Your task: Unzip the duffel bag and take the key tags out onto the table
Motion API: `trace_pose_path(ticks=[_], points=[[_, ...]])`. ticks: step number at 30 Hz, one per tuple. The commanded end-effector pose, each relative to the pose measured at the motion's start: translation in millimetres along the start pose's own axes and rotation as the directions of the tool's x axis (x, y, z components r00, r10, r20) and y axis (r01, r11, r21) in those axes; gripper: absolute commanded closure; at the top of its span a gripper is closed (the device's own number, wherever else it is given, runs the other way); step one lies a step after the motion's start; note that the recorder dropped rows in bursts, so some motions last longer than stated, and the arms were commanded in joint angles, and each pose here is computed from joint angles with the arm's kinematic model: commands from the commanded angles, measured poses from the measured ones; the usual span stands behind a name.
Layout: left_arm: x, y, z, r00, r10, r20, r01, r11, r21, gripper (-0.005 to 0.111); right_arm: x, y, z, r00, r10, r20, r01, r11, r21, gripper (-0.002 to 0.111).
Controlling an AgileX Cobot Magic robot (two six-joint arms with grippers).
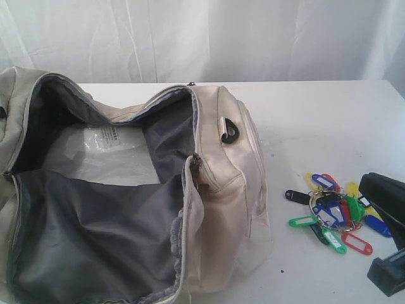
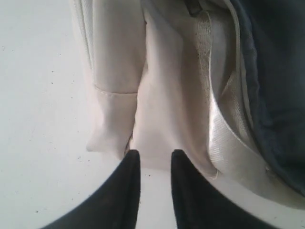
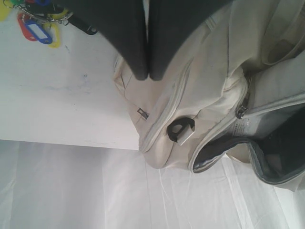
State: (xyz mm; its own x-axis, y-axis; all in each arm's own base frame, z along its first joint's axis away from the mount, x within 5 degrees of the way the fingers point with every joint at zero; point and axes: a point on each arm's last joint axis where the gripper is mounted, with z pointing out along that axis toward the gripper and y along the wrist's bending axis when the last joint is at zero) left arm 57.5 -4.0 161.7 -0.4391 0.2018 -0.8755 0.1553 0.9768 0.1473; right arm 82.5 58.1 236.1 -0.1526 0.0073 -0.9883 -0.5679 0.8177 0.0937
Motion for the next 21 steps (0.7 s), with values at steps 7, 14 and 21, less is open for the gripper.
trace_pose_path(ticks=[7, 14, 21], points=[[3.1, 6.7, -0.1, 0.999, -0.046, -0.021, 0.044, 0.993, -0.106, 0.078, 0.9, -0.7, -0.7, 1.0, 0.004, 0.002, -0.004, 1.0, 0.006, 0.108], [4.1, 7.9, -0.3, 0.998, -0.059, -0.03, 0.054, 0.99, -0.127, 0.078, 0.9, -0.7, -0.7, 1.0, 0.004, 0.002, -0.004, 1.0, 0.006, 0.108], [4.1, 7.9, -0.3, 0.998, -0.059, -0.03, 0.054, 0.99, -0.127, 0.078, 0.7, -0.6, -0.7, 1.0, 0.004, 0.003, -0.004, 1.0, 0.005, 0.108]])
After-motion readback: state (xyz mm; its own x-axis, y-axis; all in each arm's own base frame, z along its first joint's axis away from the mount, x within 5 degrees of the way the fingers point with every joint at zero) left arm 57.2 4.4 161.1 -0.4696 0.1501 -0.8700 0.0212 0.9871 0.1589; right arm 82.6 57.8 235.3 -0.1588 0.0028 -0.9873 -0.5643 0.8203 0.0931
